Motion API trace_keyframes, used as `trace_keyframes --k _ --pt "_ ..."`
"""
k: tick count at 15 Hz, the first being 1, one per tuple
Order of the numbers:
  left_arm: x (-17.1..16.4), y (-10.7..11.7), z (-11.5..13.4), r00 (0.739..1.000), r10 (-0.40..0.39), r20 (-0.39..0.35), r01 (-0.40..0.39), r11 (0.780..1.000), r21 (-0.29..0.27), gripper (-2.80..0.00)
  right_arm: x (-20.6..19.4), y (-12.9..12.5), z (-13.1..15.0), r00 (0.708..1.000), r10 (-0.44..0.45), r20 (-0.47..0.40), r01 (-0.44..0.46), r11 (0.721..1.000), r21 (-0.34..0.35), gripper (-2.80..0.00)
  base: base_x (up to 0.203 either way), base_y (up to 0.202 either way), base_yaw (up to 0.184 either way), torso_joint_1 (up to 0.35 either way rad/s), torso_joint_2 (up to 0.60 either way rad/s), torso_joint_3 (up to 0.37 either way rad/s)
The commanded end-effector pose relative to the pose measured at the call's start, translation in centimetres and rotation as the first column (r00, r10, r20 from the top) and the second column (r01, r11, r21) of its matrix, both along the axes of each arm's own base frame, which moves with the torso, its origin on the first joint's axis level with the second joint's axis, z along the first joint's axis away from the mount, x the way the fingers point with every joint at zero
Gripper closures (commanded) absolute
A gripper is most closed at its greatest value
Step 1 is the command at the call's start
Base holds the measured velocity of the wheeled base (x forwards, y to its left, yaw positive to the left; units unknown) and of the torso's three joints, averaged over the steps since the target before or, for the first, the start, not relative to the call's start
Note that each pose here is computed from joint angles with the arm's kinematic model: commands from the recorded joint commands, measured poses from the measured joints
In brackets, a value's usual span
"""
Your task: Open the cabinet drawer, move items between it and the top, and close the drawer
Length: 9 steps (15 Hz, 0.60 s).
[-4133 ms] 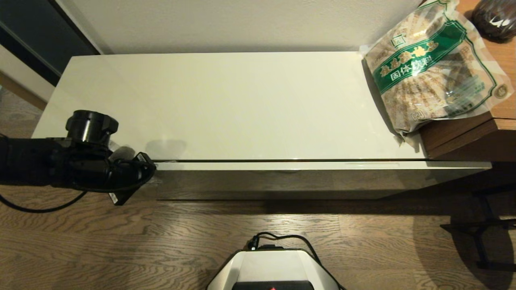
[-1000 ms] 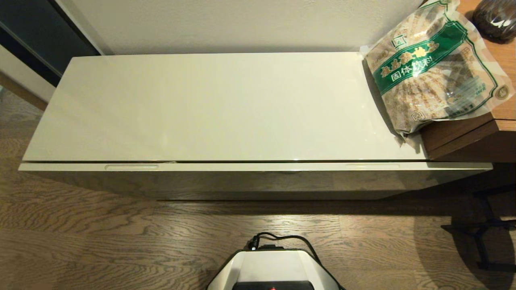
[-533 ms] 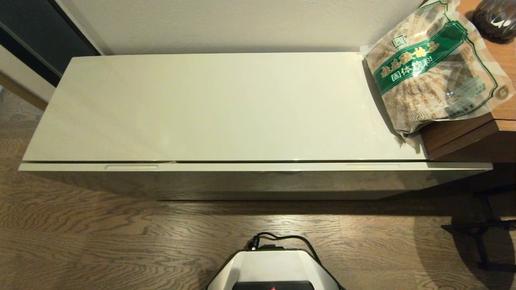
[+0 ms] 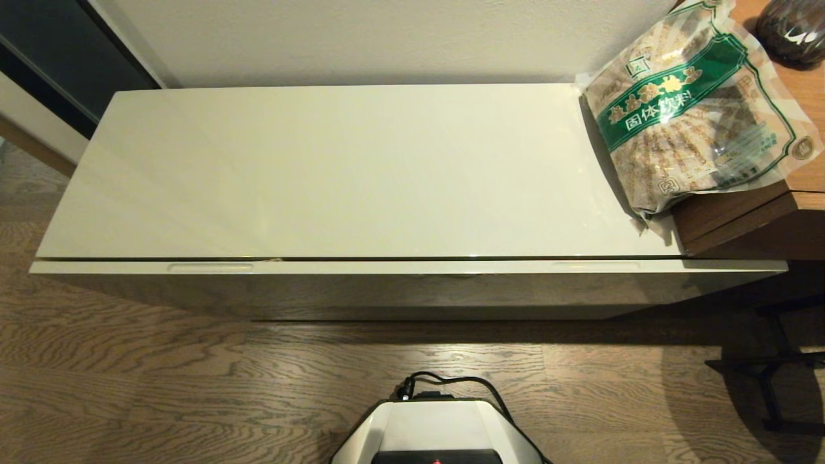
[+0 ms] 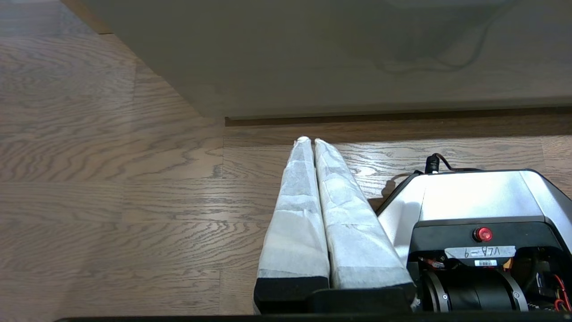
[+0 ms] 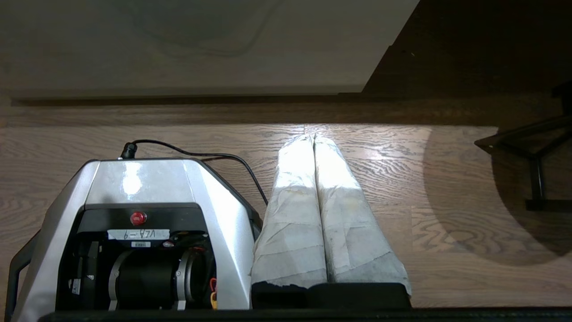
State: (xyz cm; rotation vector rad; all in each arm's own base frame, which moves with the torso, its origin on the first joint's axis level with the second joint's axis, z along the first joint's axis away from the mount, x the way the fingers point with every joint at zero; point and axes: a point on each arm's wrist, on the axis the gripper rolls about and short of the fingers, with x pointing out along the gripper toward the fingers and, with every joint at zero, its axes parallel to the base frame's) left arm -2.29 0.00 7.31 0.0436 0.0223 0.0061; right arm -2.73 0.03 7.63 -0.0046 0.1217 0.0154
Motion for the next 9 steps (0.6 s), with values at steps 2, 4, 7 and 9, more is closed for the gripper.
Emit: trace_keyframes --k 2,4,7,9 --pt "0.02 0.00 0.01 1.000 0.001 -0.002 -0.001 1.000 -0.001 0.00 0.01 0.00 -0.01 1.000 0.000 -0.003 0.000 1.000 0.000 0.00 0.000 0.000 0.000 0.000 0.00 0.000" --pt "0.02 0.00 0.01 1.000 0.001 -0.002 -0.001 1.000 -0.001 0.00 -0.02 -0.06 0.05 1.000 -0.026 -0.003 0.026 1.000 0.012 0.00 0.000 0.000 0.000 0.000 0.00 0.000" --pt "0.02 0.00 0.01 1.000 0.001 -0.002 -0.001 1.000 -0.001 0.00 0.03 -0.06 0.01 1.000 -0.030 0.002 0.030 0.999 0.017 0.00 0.000 0.000 0.000 0.000 0.00 0.000" --pt "0.02 0.00 0.01 1.000 0.001 -0.002 -0.001 1.000 -0.001 0.00 0.02 -0.06 0.06 1.000 -0.030 0.003 0.030 0.999 0.018 0.00 0.000 0.000 0.000 0.000 0.00 0.000"
